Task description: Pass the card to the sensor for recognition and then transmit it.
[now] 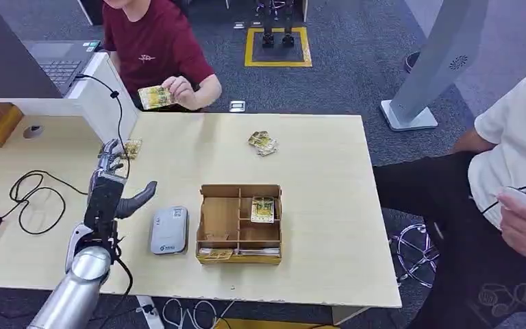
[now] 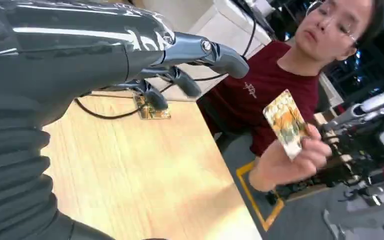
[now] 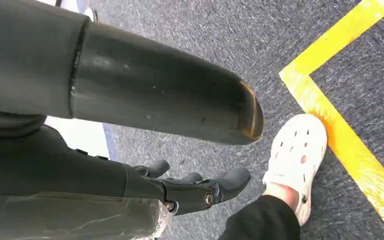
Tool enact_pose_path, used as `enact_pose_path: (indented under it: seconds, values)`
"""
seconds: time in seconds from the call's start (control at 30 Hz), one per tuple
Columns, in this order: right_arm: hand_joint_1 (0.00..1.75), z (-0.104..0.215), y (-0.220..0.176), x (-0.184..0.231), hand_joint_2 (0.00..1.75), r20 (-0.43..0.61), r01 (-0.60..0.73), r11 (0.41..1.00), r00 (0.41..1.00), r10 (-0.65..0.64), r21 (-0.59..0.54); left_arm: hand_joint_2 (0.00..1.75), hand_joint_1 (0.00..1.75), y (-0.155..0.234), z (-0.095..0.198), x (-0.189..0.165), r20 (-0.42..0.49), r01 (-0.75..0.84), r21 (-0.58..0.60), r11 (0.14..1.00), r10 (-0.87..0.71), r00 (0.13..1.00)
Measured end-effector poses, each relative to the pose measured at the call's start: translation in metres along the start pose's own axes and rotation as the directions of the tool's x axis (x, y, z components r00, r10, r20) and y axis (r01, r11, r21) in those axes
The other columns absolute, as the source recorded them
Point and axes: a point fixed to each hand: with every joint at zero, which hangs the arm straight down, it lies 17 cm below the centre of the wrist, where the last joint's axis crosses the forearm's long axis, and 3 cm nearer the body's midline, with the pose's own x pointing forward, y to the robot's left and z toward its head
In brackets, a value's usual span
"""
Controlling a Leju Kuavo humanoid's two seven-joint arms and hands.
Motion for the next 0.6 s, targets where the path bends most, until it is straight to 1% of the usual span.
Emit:
enact_pose_path:
  seconds: [0.07,0.17,0.23,0.3,0.37,0.43,0.6]
  values:
    - [0.0,0.0,0.0,-0.001,0.0,-0.001,0.004,1.0,1.0,-0.004,-0.001,1.75,0.0,-0.002,0.009,0.01,0.038,-0.012,-0.037,0.999,0.013,0.999]
    - [0.0,0.0,0.001,-0.002,0.0,-0.005,0.009,1.0,1.0,-0.009,0.002,1.75,0.0,-0.009,0.029,0.03,0.11,0.018,-0.094,0.995,-0.008,0.994]
    - [0.0,0.001,0.003,-0.003,0.0,-0.012,0.023,1.0,1.0,-0.022,0.006,1.75,0.0,-0.016,0.05,0.043,0.176,0.098,-0.132,0.986,-0.074,0.982]
    - [0.0,0.001,0.004,-0.004,0.0,-0.015,0.025,1.0,1.0,-0.025,0.011,1.75,0.0,-0.025,0.073,0.057,0.261,0.196,-0.162,0.967,-0.149,0.954]
    - [0.0,0.001,0.005,-0.004,0.0,-0.016,0.026,1.0,1.0,-0.026,0.012,1.75,0.0,-0.029,0.088,0.062,0.281,0.212,-0.179,0.961,-0.156,0.947]
    - [0.0,0.001,0.005,-0.004,0.0,-0.016,0.027,1.0,1.0,-0.026,0.012,1.75,0.0,-0.029,0.096,0.065,0.291,0.216,-0.189,0.958,-0.156,0.944]
    - [0.0,0.001,0.005,-0.005,0.0,-0.018,0.032,0.999,0.999,-0.032,0.013,1.75,0.0,-0.029,0.102,0.074,0.315,0.225,-0.195,0.955,-0.156,0.936]
